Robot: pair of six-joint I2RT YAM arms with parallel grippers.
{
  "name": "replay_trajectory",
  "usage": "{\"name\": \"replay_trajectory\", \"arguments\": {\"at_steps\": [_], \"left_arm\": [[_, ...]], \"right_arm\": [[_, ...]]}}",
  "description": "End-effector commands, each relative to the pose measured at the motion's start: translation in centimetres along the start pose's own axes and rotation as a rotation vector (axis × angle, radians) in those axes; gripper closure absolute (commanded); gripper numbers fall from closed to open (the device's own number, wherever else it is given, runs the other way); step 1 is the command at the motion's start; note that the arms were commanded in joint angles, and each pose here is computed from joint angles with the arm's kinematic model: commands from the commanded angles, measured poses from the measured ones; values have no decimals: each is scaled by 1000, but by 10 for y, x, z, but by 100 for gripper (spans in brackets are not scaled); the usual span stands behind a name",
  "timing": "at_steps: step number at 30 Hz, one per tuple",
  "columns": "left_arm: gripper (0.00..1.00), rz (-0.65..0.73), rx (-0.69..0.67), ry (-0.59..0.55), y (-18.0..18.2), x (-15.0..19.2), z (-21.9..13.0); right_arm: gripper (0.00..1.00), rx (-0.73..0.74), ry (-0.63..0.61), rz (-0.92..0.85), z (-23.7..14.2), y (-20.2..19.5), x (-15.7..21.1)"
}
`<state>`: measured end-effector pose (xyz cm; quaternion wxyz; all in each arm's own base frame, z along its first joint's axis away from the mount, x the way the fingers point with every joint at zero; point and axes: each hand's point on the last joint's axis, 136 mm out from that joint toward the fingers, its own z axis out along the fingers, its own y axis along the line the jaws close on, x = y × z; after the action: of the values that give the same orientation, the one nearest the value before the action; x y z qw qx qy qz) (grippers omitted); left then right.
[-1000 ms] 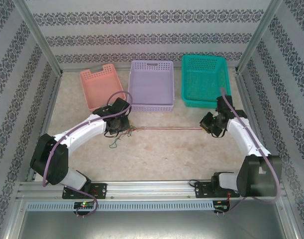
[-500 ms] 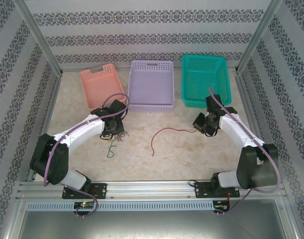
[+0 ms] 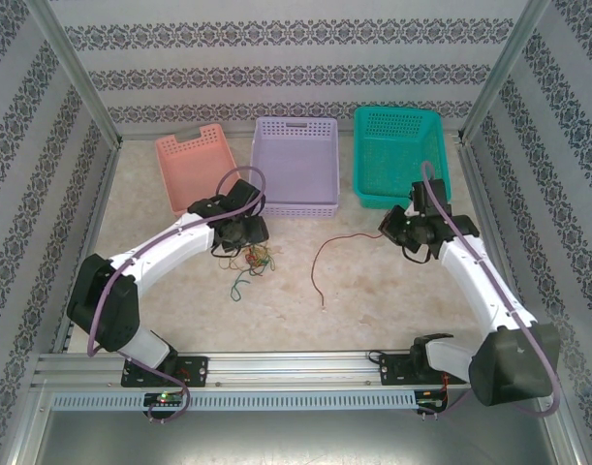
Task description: Untangle the cables
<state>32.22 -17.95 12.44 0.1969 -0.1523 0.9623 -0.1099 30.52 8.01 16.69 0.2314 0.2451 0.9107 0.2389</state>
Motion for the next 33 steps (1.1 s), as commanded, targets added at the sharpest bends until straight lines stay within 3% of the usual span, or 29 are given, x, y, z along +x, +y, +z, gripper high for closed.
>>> {"name": "replay_trajectory", "arguments": {"at_steps": [1,8,12,20,25,33], "left_arm": [[36,40,102,-64,-24,-15,-23],[37,223,447,-197,-100,-41,-80],[39,246,503,-201,-116,-43,-91],[40,268,559,-219,-132,-31,-113],[40,270,569,-222,-133,-23,-125],[41,237,541,-230,-118,-12,-128]], "right_arm": [[100,-96,-103,-126,-27,37,-23],[100,-145,-208,-284,-72,77,-49],[100,-160,-343,-302,-109,96,-81],[100,-203,-611,-124,-166,126,-177],[100,-280,-681,30,-160,134,-240],[100,-151,-661,30,-113,123,-303]]}}
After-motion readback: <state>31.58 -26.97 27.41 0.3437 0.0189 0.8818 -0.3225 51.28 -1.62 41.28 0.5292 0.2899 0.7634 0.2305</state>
